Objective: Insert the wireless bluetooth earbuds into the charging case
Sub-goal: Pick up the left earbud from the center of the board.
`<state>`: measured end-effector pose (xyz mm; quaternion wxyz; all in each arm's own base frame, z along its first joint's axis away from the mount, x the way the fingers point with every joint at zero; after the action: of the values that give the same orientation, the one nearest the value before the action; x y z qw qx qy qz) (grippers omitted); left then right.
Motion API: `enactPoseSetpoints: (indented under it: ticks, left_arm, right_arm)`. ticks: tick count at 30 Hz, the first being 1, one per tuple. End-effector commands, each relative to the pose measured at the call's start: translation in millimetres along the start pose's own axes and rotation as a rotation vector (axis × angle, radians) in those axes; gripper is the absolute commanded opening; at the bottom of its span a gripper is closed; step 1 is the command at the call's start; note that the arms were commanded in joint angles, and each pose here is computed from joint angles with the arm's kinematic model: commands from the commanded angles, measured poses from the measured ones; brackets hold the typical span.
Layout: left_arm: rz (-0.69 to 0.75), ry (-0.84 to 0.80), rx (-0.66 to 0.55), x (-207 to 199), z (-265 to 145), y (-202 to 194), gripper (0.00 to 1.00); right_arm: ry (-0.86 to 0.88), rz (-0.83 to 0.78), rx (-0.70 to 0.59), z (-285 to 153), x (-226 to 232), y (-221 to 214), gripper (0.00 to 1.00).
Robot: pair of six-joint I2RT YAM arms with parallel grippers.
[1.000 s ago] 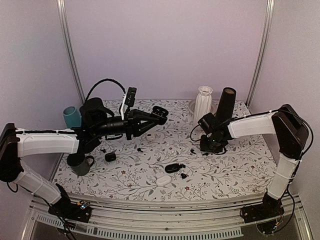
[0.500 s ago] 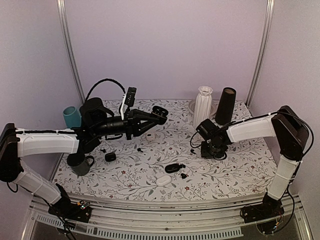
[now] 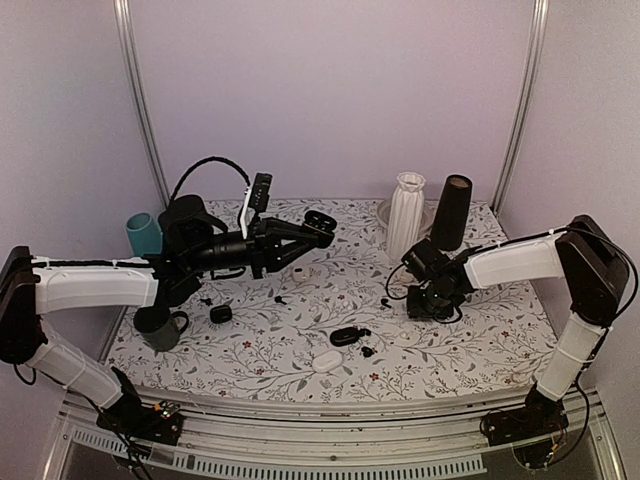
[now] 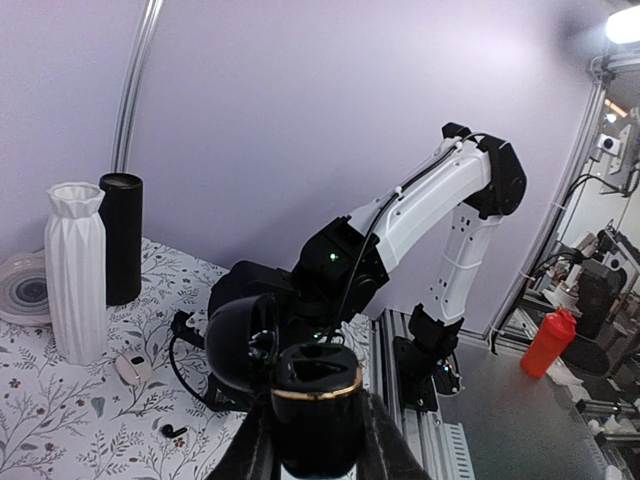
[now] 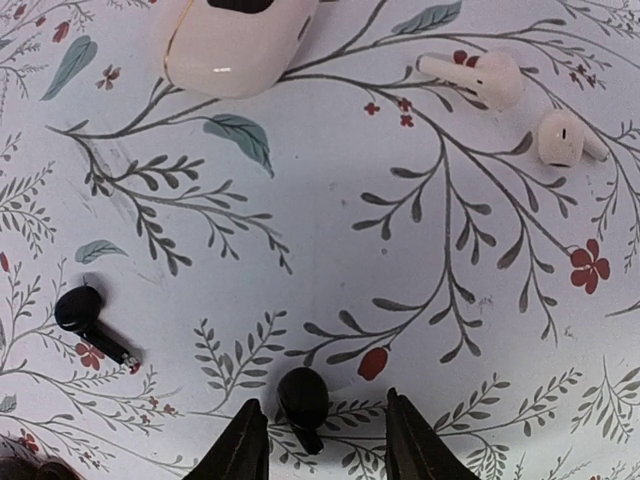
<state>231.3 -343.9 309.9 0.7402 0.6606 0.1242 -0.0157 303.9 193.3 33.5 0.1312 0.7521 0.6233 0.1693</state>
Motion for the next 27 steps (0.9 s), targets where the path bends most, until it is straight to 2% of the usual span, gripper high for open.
enactPoseSetpoints:
  ticks: [1, 27]
  left_arm:
    - [0.018, -0.003, -0.024, 1, -2, 8, 0.00]
    - [0.022, 0.002, -0.022, 2, -1, 8, 0.00]
  right_arm:
    - [0.080, -0.022, -0.022, -5, 18, 18, 0.40]
    - [0.060, -0.138, 0.036, 9, 14, 16, 0.27]
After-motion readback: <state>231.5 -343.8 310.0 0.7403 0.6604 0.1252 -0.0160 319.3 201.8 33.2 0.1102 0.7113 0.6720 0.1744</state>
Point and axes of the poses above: each gripper's point midway between its finger pads, its own z axis out along the fingers, its own x axis along the line the jaws close on, y = z × x, the point moved 2 cm from there along -z, back along the fingers, and after that the axes turned 5 degrees about z, right-handed, at the moved point
